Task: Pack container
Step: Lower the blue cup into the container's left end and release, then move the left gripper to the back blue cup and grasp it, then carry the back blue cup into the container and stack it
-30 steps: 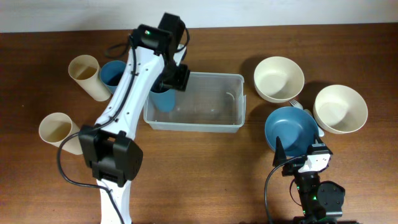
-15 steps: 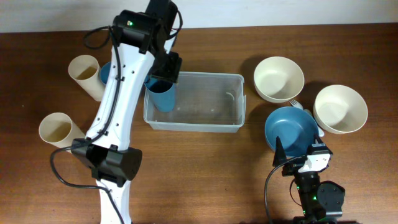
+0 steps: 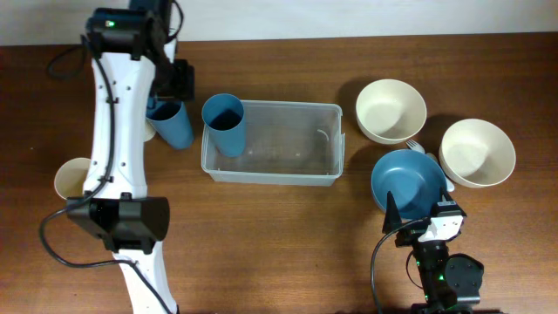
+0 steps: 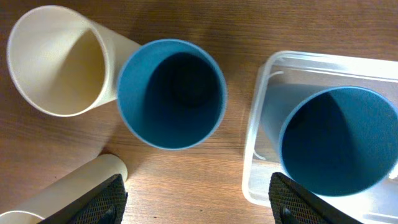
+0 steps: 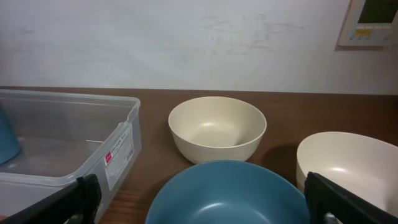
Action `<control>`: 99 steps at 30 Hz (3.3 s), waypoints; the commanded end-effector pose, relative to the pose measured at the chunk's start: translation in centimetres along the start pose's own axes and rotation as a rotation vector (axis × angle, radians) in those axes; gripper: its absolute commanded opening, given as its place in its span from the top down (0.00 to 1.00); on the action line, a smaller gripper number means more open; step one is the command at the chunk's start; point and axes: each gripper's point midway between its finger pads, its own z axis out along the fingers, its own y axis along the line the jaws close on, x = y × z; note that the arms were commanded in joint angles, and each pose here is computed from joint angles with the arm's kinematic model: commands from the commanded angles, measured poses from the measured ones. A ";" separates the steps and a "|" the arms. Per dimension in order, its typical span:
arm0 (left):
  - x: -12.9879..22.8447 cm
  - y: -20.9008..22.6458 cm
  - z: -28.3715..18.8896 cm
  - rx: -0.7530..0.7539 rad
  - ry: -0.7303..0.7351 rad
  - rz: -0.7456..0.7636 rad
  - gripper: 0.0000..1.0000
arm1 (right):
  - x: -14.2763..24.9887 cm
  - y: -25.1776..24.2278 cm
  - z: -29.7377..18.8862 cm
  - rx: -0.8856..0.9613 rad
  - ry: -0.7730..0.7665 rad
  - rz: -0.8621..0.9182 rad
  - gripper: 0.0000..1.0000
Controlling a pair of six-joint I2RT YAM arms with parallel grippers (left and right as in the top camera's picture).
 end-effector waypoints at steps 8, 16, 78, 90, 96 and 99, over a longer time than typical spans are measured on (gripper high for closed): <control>0.5 -0.8 1.9 0.038 0.060 0.039 0.28 | 0.2 0.0 0.0 0.000 0.001 0.003 0.01; 1.0 -1.0 3.3 0.038 0.100 0.061 0.32 | 0.2 0.0 0.0 0.000 0.001 0.003 0.01; 1.2 -1.9 11.4 0.066 0.137 0.047 0.98 | 0.2 0.0 0.0 0.000 0.001 0.003 0.01; -1.3 -1.5 4.7 0.086 0.022 0.034 0.98 | 0.2 0.0 0.0 0.000 0.001 0.003 0.01; -2.0 -0.7 0.3 0.069 -0.057 0.029 0.98 | 0.2 0.0 0.0 0.000 0.001 0.003 0.01; -2.1 -0.1 -1.9 0.055 -0.102 0.023 0.98 | 0.2 0.0 0.0 0.000 0.001 0.003 0.01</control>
